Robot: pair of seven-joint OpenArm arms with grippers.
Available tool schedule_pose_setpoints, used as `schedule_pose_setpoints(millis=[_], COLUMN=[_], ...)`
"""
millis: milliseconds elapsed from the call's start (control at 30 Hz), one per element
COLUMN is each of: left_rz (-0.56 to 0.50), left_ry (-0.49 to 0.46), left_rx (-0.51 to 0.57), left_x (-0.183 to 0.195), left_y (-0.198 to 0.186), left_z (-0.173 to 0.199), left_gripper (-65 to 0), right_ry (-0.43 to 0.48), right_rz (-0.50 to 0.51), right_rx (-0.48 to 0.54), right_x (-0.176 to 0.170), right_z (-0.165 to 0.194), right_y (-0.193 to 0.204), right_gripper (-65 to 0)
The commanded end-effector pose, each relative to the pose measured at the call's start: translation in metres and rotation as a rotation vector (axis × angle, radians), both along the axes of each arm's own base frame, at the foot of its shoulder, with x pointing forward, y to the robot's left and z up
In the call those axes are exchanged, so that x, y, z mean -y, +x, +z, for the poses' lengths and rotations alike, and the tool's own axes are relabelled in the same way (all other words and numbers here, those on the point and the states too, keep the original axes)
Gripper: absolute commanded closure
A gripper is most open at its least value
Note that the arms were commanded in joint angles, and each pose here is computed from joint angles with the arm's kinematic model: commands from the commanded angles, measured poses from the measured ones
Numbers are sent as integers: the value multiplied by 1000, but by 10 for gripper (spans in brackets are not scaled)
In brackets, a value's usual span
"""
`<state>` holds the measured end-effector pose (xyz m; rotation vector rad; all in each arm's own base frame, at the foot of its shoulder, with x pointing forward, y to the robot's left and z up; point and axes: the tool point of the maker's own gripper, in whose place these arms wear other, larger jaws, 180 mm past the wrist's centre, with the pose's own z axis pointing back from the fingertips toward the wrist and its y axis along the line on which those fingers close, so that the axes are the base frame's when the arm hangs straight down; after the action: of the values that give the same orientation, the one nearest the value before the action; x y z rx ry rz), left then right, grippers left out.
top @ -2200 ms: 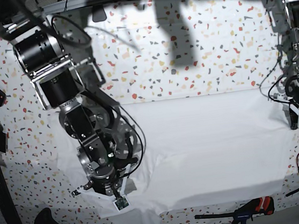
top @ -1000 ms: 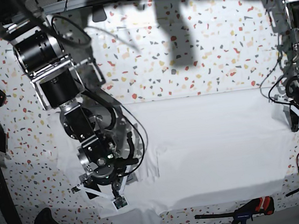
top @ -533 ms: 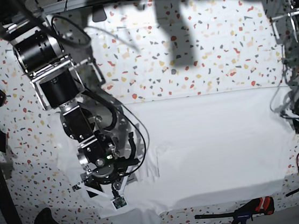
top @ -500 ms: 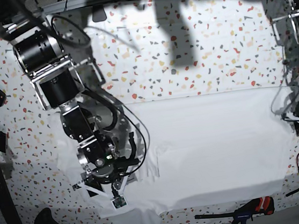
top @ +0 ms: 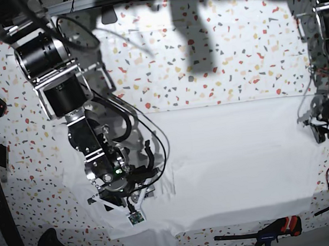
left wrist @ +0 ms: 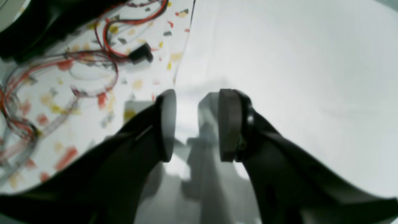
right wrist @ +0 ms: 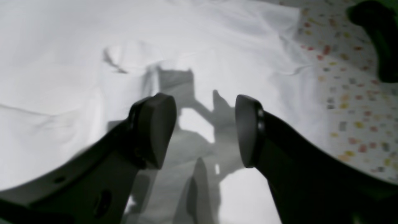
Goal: Fold the T-shirt properly
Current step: 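Open and raise the right gripper off the shirt, then lower both grippers onto the collar edge and grasp the shirt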
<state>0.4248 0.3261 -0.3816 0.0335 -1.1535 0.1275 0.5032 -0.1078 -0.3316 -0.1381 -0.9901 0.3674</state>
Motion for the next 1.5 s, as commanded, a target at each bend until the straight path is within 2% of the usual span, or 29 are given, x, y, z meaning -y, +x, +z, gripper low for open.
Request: schedule_pose_setpoints(millis=[0, 167, 367, 467, 567, 667, 767, 900, 1033, 1467], left_rz=[24, 57, 53, 12, -68, -95, -95, -95, -104, -154], left_ry=[0, -55, -68, -82, -119, -131, -132, -135, -139, -140], left_rx=[44, 69, 96, 116, 131, 132, 120, 79, 49, 1], left_x=[-6, 5, 10, 18, 34, 39, 40, 40, 41, 50], left_y=[6, 5, 20, 24, 27, 27, 26, 15, 1, -32], left_z=[9, -12, 1, 8, 12, 12, 9, -5, -18, -40], left_gripper=[-215, -215, -215, -215, -215, -215, -215, -215, -215, -215], right_ry=[6, 7, 18, 51, 66, 76, 87, 103, 82, 100], right_rz=[20, 24, 36, 131, 240, 225, 169, 98, 75, 128], right_rx=[51, 19, 10, 70, -3, -42, -96, -137, -197, -227], right_x=[-3, -4, -6, -19, -30, -20, -1, 20, 29, 6], right_z=[21, 2, -16, -21, -45, -70, -93, -109, -125, -141], right_y=[10, -2, -14, -22, -37, -43, -50, -60, -75, -136], right_gripper=[-340, -340, -340, -340, -340, -340, -340, -340, -340, -340])
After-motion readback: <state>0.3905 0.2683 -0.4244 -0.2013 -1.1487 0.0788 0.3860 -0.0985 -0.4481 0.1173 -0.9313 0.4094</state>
